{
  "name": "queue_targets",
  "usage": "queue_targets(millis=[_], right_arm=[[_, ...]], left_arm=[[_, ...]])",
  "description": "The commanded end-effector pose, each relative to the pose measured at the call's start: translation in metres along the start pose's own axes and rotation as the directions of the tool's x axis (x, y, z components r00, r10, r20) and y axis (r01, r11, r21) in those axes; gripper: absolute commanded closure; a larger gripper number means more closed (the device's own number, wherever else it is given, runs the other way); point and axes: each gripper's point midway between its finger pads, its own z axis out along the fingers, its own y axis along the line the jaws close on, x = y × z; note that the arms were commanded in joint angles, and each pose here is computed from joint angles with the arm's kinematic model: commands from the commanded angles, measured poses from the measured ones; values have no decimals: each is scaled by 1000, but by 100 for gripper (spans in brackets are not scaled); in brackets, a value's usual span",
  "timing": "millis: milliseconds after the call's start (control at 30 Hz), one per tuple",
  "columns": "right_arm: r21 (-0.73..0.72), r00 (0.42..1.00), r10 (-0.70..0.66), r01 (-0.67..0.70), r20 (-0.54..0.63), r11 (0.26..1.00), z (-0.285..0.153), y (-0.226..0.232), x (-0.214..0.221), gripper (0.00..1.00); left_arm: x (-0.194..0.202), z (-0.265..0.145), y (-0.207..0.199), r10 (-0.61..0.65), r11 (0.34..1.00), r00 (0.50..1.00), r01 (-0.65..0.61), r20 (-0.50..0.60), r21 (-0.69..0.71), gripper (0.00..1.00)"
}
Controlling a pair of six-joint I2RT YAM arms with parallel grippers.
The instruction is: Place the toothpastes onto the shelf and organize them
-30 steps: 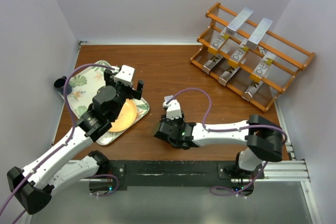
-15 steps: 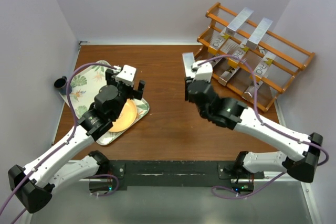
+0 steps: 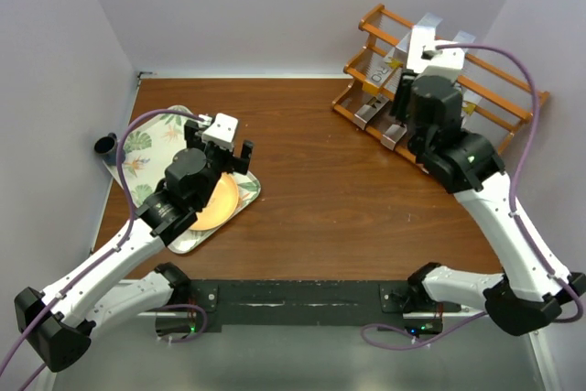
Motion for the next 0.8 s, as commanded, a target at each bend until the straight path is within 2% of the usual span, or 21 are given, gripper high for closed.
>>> queue_targets(millis=[0,200,300,500,767], right_arm=[[69,998,49,-51,29,996,13,-32,-30,79],[145,992,118,-123,42,982,35,-71,-46,79],[198,991,132,-133,14,971,48,-93,-42,79],[296,972,232,-207,-49,932,83,-144,-19,78],[370,957,272,-217,-102,903,113,-170,11,74]], left_arm=[[-6,1,-1,-31,1000,999,31,32,3,2],[-12,-2,0,-42,999,998,42,47,13,2],[-15,-5,2,-48,999,997,48,60,8,2],[-21,-9,3,-57,998,995,56,80,11,2],[-23,-10,2,-62,998,994,60,86,25,1]])
